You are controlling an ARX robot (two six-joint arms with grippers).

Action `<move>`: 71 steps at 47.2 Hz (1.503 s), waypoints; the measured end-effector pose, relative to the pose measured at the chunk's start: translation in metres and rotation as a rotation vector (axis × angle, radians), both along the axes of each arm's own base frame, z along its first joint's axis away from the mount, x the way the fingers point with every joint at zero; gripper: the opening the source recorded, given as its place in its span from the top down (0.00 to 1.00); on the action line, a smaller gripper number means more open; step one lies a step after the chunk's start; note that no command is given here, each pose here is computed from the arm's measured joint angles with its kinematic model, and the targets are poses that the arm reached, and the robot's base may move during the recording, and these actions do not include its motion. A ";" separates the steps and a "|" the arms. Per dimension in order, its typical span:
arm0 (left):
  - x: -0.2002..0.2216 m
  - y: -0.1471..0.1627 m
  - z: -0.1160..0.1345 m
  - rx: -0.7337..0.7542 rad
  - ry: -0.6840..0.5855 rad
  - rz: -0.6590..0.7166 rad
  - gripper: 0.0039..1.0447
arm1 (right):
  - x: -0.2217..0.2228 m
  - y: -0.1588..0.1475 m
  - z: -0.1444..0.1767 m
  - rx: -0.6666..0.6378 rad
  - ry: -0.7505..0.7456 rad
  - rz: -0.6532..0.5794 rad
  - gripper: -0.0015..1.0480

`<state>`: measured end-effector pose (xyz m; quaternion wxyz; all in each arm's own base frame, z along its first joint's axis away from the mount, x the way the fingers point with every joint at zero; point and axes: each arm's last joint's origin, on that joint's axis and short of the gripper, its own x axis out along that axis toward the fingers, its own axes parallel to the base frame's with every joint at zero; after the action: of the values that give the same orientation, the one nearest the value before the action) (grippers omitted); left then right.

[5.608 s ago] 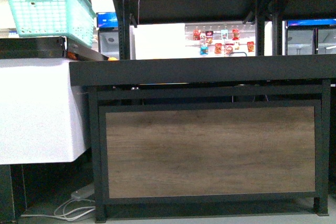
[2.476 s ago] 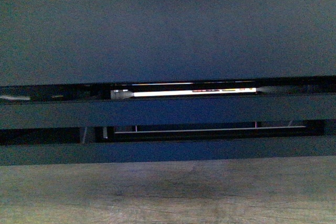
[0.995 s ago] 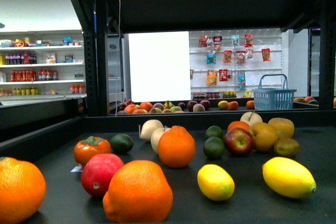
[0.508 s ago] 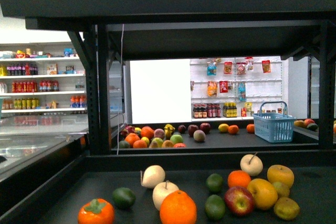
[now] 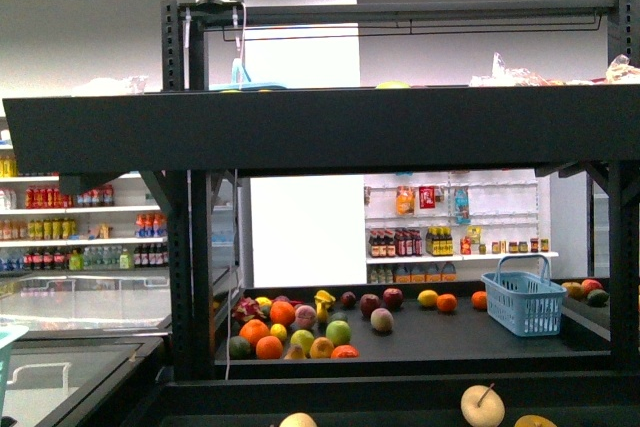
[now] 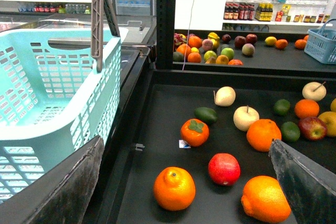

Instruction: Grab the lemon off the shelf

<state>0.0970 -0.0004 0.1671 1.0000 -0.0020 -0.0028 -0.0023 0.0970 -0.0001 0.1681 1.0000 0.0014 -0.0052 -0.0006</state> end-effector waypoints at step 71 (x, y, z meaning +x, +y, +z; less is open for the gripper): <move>0.267 0.182 0.140 -1.366 0.233 0.609 0.07 | 0.000 0.000 0.000 0.000 0.000 0.003 0.07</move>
<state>0.3642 0.1812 0.3068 0.7266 -0.6207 0.1016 0.2764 0.0970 0.0000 0.1680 1.0000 0.0014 -0.0051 0.0008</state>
